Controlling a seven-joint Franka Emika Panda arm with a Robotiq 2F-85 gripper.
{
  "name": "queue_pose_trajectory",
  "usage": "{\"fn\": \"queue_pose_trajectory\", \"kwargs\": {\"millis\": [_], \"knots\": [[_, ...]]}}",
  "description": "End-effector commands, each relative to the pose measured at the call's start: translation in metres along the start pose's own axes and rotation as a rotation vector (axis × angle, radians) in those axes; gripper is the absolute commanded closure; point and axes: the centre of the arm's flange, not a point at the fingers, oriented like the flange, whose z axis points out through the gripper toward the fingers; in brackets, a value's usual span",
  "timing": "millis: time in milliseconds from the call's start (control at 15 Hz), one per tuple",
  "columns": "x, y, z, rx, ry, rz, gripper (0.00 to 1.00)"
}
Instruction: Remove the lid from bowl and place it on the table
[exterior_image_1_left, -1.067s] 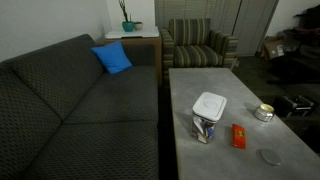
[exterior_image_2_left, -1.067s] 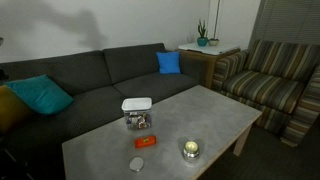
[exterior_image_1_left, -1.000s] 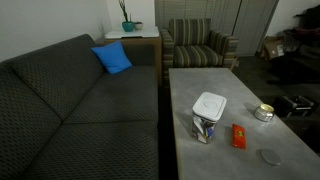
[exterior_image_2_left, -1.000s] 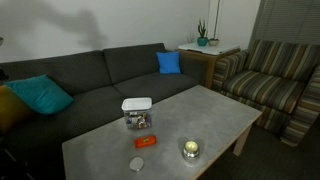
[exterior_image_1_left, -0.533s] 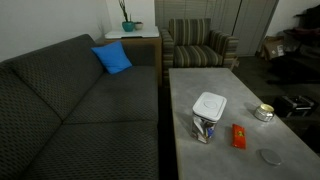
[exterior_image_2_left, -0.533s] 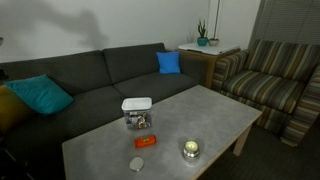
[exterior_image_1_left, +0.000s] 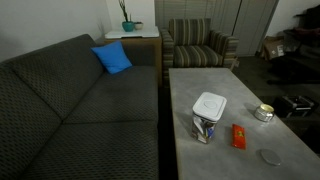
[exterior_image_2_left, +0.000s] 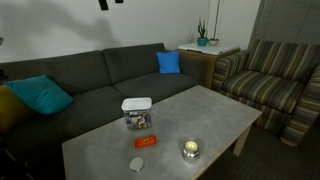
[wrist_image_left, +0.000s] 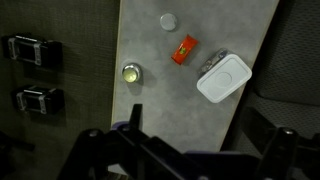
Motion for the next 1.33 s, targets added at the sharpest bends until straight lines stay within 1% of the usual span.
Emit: {"fn": "queue_pose_trajectory", "kwargs": {"millis": [0, 67, 200, 267, 400, 600, 667, 733, 800, 1067, 1267], "knots": [[0.062, 0.005, 0.03, 0.053, 0.043, 0.047, 0.0], [0.075, 0.003, 0.036, 0.078, 0.062, 0.067, 0.0], [0.098, -0.004, 0.048, 0.159, 0.091, 0.11, 0.0], [0.065, 0.004, 0.039, 0.103, 0.072, 0.085, 0.0], [0.073, 0.001, 0.048, 0.111, 0.067, 0.088, 0.0], [0.072, 0.001, 0.042, 0.111, 0.075, 0.087, 0.0], [0.072, -0.004, 0.048, 0.091, 0.072, 0.073, 0.0], [0.079, -0.01, 0.052, 0.098, 0.062, 0.049, 0.0], [0.084, -0.018, 0.059, 0.102, 0.074, 0.023, 0.0], [0.103, -0.076, 0.085, 0.16, 0.136, -0.208, 0.0], [0.11, -0.109, 0.117, 0.225, 0.164, -0.322, 0.0]]}}
